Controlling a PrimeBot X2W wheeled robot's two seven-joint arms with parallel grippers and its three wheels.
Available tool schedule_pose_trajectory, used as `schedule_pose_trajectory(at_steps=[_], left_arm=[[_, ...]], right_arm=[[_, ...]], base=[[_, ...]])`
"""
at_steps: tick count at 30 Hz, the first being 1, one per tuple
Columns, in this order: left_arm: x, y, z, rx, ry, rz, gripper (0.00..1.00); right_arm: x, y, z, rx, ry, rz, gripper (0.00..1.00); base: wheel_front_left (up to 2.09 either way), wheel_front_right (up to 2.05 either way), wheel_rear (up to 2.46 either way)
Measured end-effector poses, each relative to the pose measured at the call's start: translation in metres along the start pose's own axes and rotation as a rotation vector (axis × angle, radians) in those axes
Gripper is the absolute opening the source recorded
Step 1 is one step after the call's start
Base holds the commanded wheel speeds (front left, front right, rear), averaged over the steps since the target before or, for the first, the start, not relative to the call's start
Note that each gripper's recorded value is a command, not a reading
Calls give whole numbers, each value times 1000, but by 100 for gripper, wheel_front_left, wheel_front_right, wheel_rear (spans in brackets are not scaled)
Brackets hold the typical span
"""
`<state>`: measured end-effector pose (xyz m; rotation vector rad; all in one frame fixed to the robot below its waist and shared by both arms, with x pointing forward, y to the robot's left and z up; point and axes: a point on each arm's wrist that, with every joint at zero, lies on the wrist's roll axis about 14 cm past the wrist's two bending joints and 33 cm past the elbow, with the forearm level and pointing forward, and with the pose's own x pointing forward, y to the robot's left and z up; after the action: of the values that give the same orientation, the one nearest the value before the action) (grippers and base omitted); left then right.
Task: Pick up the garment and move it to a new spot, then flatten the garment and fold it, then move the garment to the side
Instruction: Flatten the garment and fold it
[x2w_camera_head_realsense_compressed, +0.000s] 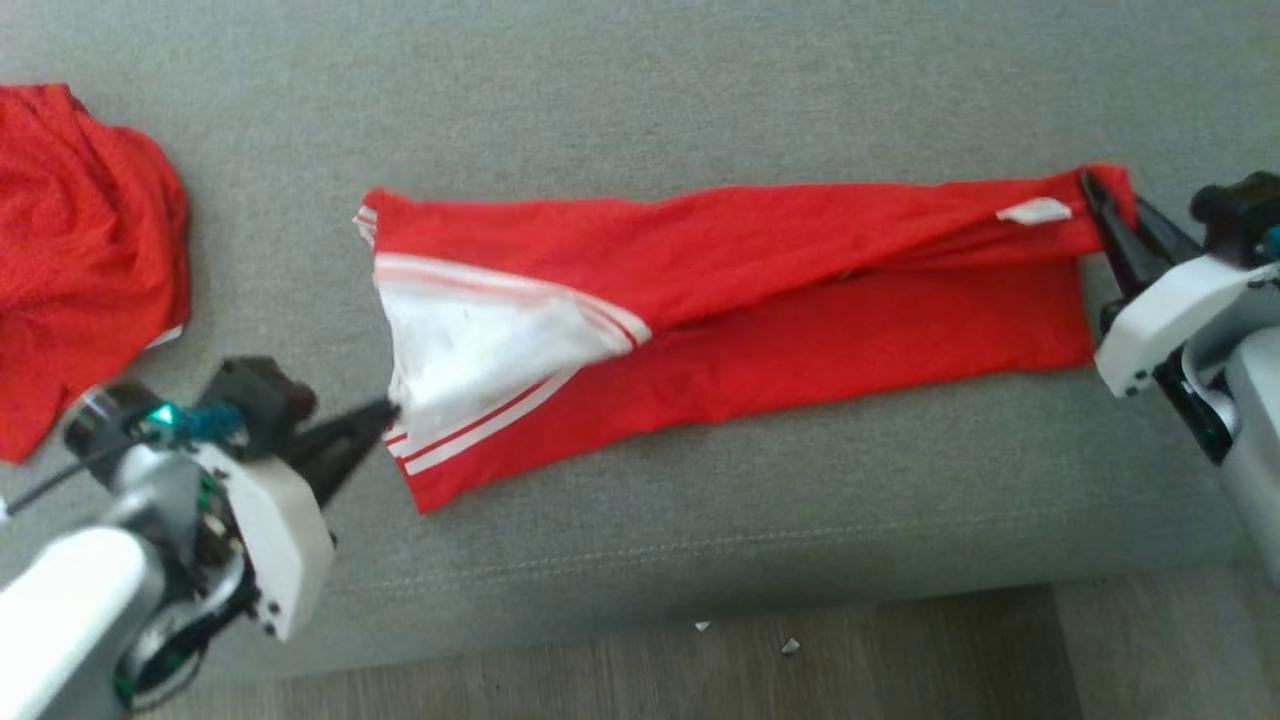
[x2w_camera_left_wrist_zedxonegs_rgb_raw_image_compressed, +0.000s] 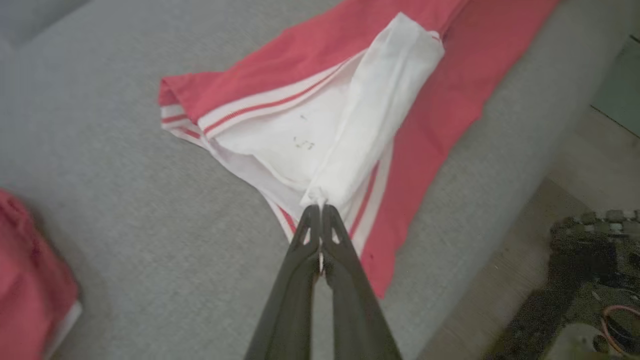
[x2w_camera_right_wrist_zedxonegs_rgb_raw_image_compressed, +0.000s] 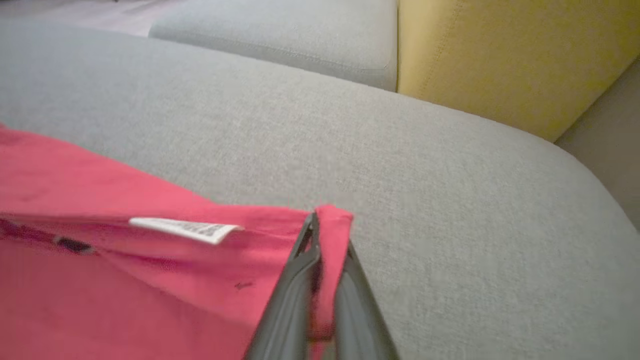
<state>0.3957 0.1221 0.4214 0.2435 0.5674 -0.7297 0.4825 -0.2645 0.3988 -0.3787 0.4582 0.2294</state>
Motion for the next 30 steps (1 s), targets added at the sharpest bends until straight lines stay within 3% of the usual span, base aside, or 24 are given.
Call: schedule_pose_trajectory(at_steps=[1,2,6,7,10,14,21,26,30], left_arm=[[-1,-5,-3,-6,12,-14,0],[-2,-10,-5,-13,21,-28,0],[-5,-20,-4,-19,23,-52,94],[-6,-21,-3,-20,21,-52,100],[-10,-20,-2,-23,8,-27,100],[-14,-8,17,-43,-99,57,100],[-30,6,71,-221,-417,211,100],[-50,13,95,-362,-638,320,100],[-56,13,94,-495,-721,370,100]], right_arm=[[-3,-2,-4,-29,19,1,43],[-5,-4,-6,-30,34,-3,100],[-17,-1,-23,-42,114,6,100],[-21,-2,-28,-50,134,4,100],[-31,-17,-31,-43,155,-36,100],[-37,-33,-7,23,65,-100,100],[-46,-23,44,238,-196,-150,100],[-60,-7,53,377,-303,-165,100],[-66,12,52,441,-337,-150,100]], base=[[0,0,0],[0,0,0],[0,0,0],[0,0,0],[0,0,0],[0,0,0],[0,0,0],[0,0,0],[0,0,0]])
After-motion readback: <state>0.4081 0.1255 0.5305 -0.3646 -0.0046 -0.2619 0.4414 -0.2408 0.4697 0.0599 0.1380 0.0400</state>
